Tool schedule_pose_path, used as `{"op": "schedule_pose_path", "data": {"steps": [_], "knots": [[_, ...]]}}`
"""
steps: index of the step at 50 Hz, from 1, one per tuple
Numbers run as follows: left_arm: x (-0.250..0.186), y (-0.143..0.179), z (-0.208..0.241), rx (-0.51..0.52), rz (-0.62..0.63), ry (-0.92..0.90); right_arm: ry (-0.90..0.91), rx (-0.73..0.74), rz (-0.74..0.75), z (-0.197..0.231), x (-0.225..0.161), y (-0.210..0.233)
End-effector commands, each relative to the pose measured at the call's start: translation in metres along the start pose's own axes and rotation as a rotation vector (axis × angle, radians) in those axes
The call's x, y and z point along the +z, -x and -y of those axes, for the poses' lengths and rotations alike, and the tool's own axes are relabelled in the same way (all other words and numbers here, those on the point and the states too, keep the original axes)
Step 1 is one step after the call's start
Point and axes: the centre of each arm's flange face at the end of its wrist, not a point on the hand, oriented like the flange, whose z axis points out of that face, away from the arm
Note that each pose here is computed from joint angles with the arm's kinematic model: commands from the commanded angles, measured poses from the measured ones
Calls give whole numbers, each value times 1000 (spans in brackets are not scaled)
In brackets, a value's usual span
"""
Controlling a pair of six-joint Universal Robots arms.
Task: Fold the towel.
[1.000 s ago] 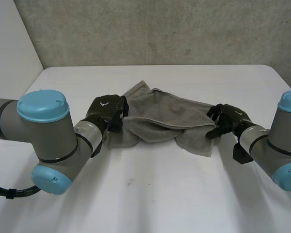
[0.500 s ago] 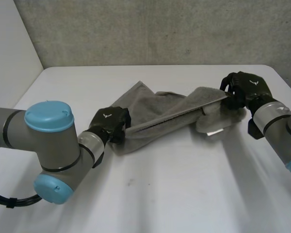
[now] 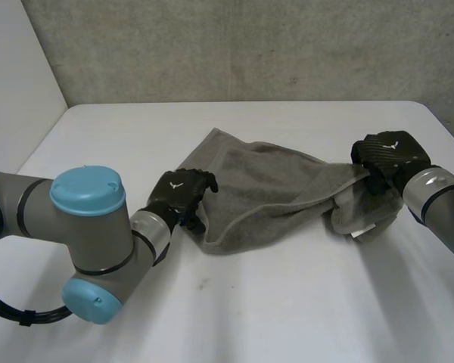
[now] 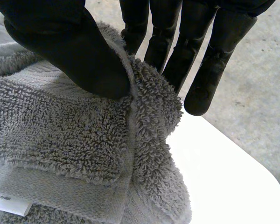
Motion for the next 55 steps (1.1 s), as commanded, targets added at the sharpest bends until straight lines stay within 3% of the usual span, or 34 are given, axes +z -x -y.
{"op": "schedule_pose_path", "data": {"steps": [1,5,8,11,14,17,22,33,55], "knots": [[6,14,7,3,31,-21,27,10,-21,-12,7,-9],[13,28,17,35,51,-49,36,11,-16,-15,8,-8],[29,30,23,160,-30,-56,47,14,-8,-19,9,-5],[33,27,22,211,-71,-42,51,14,-5,-20,9,-4],[47,24,18,369,-161,12,55,13,3,-22,8,-1],[57,28,15,459,-176,47,60,14,7,-23,8,1],[69,33,7,532,-196,98,68,14,11,-26,9,2],[92,38,4,592,-190,71,77,16,16,-29,10,3],[95,39,-3,620,-183,77,82,16,26,-32,11,4]]}}
